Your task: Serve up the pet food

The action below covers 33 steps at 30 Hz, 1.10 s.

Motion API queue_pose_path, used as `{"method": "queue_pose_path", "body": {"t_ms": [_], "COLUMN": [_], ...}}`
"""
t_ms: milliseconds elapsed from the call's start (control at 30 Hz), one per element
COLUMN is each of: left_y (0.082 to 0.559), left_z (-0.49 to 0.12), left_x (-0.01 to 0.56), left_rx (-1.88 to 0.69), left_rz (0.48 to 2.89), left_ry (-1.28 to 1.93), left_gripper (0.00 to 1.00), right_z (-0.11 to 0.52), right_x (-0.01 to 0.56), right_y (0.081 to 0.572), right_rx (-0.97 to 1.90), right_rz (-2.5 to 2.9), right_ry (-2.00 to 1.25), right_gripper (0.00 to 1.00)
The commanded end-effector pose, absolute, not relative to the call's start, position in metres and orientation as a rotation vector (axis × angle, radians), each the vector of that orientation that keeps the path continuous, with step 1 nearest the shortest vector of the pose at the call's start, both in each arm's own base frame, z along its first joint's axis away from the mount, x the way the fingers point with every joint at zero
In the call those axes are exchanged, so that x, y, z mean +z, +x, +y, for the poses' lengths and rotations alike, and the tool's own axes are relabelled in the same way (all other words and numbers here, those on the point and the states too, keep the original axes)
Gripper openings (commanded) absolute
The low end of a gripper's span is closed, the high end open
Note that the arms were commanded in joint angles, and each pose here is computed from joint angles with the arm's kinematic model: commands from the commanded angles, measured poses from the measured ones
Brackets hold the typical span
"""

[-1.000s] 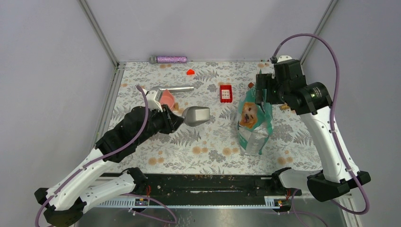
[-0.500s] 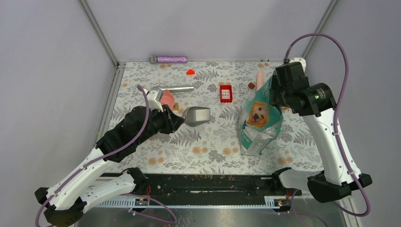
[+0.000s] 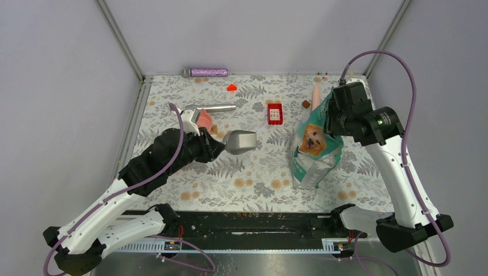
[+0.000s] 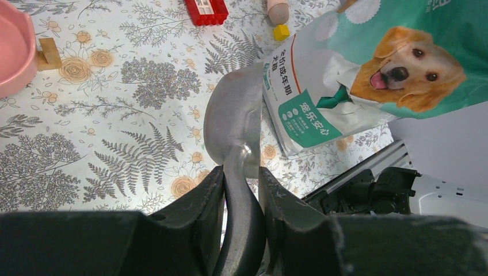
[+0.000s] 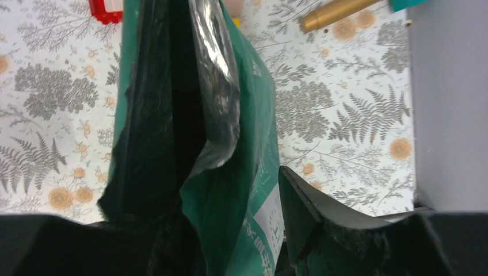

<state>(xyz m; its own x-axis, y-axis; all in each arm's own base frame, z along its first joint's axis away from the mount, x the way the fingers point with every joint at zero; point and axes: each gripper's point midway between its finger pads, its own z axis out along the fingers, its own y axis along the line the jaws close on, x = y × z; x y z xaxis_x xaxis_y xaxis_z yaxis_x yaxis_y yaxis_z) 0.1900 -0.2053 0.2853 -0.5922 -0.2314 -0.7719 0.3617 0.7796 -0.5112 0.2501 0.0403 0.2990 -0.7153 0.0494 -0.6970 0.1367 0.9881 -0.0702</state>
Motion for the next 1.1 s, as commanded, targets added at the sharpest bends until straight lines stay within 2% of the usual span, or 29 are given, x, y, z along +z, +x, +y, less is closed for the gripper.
{"method": "queue_pose_path", "body": {"t_ms": [0, 100, 133, 167, 200, 233, 533, 833, 967, 1067], "left_y": [0.194, 0.192, 0.193, 0.192, 0.192, 0.192, 0.189, 0.185, 0.175, 0.169], "left_z": [-0.213, -0.215, -0.215, -0.215, -0.215, -0.215, -0.208, -0.159, -0.140, -0.133], "left_x": [0.309, 0.308, 0.308, 0.308, 0.307, 0.307, 0.319, 0.360, 0.380, 0.387], "left_rx": [-0.885, -0.892, -0.893, -0.895, -0.893, -0.895, -0.907, -0.851, -0.863, -0.871], "left_rz": [1.961, 1.968, 1.968, 1.969, 1.970, 1.969, 1.927, 1.757, 1.675, 1.644], "left_ry": [0.104, 0.114, 0.113, 0.115, 0.115, 0.116, 0.105, -0.031, -0.065, -0.071], "left_gripper": [0.00, 0.00, 0.00, 0.00, 0.00, 0.00, 0.00, 0.00, 0.00, 0.00], "right_z": [0.048, 0.049, 0.050, 0.052, 0.056, 0.062, 0.176, 0.237, 0.256, 0.245], "right_x": [0.278, 0.270, 0.268, 0.266, 0.266, 0.267, 0.315, 0.281, 0.290, 0.316], "right_y": [0.245, 0.245, 0.245, 0.245, 0.245, 0.246, 0.232, 0.238, 0.239, 0.248], "right_rx": [-0.073, 0.001, 0.036, 0.076, 0.122, 0.185, 1.020, 0.688, 0.478, 0.261], "right_rz": [2.449, 2.458, 2.460, 2.460, 2.453, 2.445, 2.325, 2.398, 2.402, 2.341], "right_ry": [0.112, 0.135, 0.150, 0.164, 0.174, 0.168, -0.039, -0.179, -0.335, -0.382], "right_gripper": [0.54, 0.49, 0.39, 0.19, 0.05, 0.00, 0.00, 0.00, 0.00, 0.00]}}
